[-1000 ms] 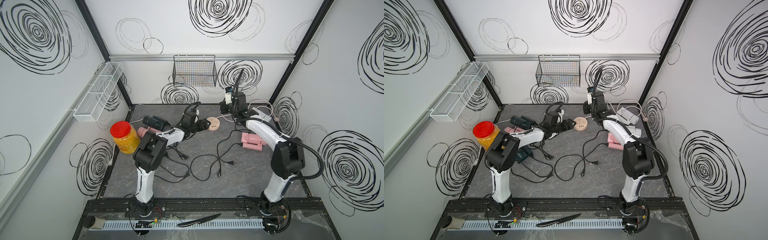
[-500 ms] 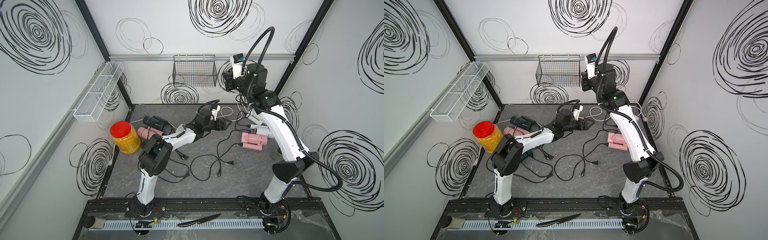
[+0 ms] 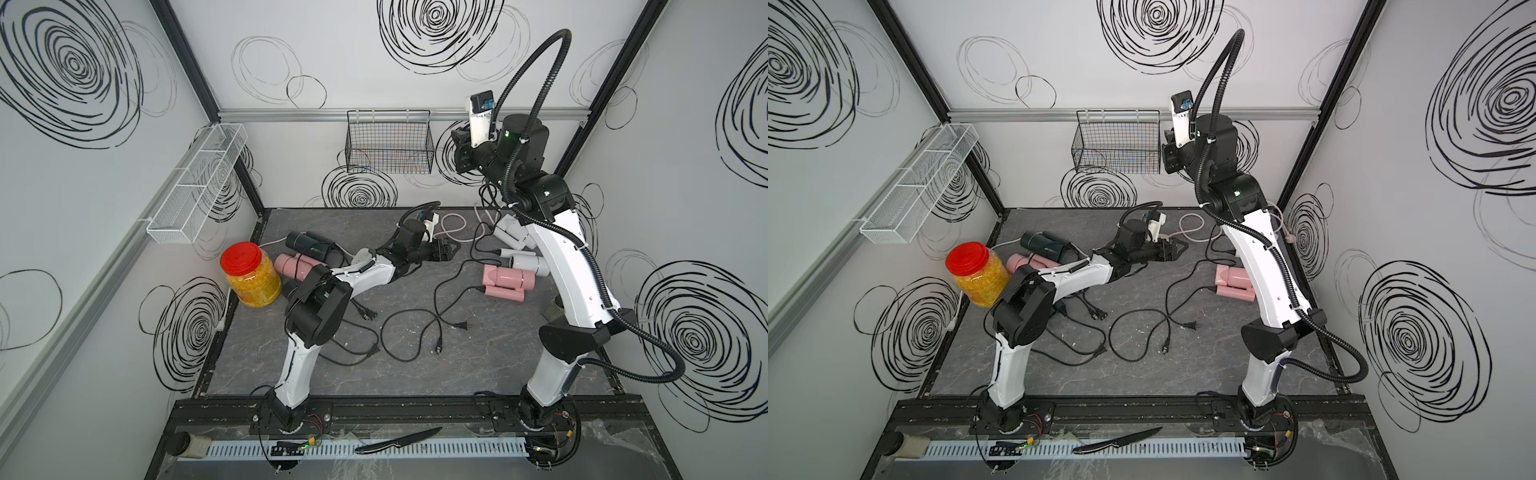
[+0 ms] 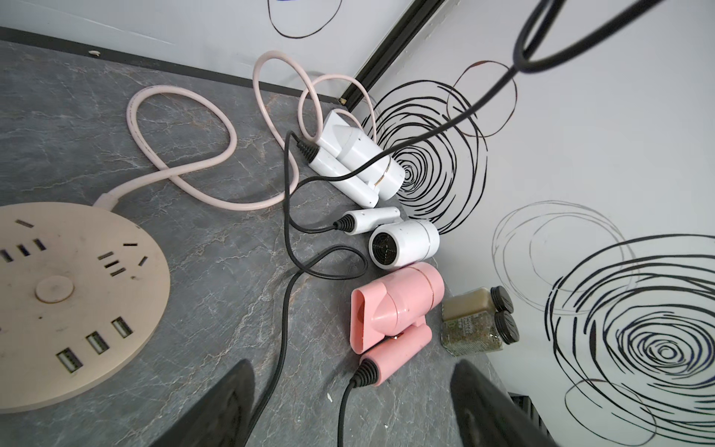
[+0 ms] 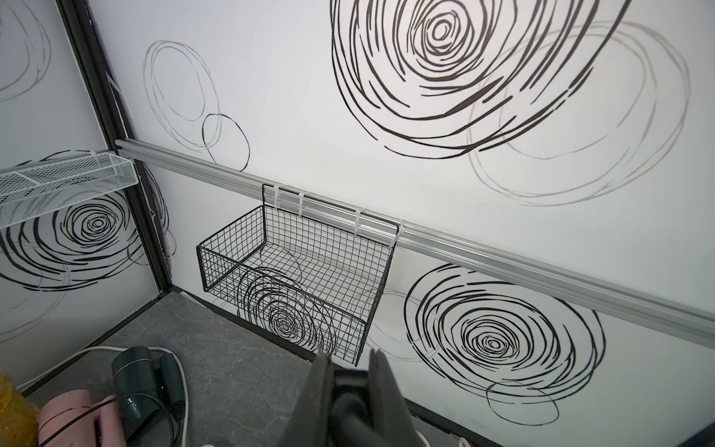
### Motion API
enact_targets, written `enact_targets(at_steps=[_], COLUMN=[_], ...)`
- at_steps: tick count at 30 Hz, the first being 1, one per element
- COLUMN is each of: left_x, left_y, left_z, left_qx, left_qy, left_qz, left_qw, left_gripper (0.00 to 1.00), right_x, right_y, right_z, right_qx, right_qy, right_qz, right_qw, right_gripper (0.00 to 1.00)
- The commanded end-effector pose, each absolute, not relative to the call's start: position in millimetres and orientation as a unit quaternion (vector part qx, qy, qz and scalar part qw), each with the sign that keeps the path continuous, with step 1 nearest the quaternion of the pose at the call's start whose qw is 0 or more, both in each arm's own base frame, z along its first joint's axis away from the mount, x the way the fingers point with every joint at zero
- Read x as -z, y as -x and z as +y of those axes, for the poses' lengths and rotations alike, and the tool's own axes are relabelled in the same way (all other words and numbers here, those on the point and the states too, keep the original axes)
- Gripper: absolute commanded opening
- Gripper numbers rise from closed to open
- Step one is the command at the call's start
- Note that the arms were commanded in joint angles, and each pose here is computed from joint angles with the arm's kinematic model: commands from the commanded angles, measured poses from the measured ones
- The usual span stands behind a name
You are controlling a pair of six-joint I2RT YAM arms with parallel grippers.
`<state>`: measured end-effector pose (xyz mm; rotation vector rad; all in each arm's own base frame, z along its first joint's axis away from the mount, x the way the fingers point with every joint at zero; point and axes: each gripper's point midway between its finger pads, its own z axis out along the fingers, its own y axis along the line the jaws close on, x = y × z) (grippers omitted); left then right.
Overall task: Charge the blow dryers
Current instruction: Insert the plug into the socket.
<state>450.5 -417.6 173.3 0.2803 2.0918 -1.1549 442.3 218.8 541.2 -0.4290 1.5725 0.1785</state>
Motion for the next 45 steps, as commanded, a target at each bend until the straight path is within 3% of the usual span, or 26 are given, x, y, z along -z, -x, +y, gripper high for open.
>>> enact_targets(at_steps=[1, 9, 19, 26, 37, 45], left_x=[-183, -175, -157, -145, -140, -131], left_y=[-466, -474, -475, -474, -476, -482], left_z=[-392, -344, -316, -323, -322, -302], left_qx=[0.437, 0.352, 0.330, 0.337, 0.328, 0.296], left_qy=[-0.075, -0.052, -0.036, -0.039, -0.037, -0.018], left_qz=[0.809, 0.839, 0.851, 0.852, 0.856, 0.866], left_qw=[0.386, 0.411, 0.408, 0.398, 0.398, 0.402], left_gripper=[0.83, 0.83, 0.84, 0.84, 0.84, 0.84], right_x=[-547, -484, -394, -378, -384, -352], right_y=[-435, -450, -474, -482, -474, -477], right_z=[210, 208, 195, 187, 118, 171], right_qx=[-0.062, -0.057, -0.097, -0.083, -0.005, -0.081], right_qy=[0.187, 0.180, 0.161, 0.151, 0.058, 0.120], right_qz=[0.694, 0.724, 0.766, 0.776, 0.776, 0.785], right_qw=[0.692, 0.663, 0.614, 0.606, 0.628, 0.602], right_gripper=[0.13, 0.13, 0.13, 0.13, 0.12, 0.14])
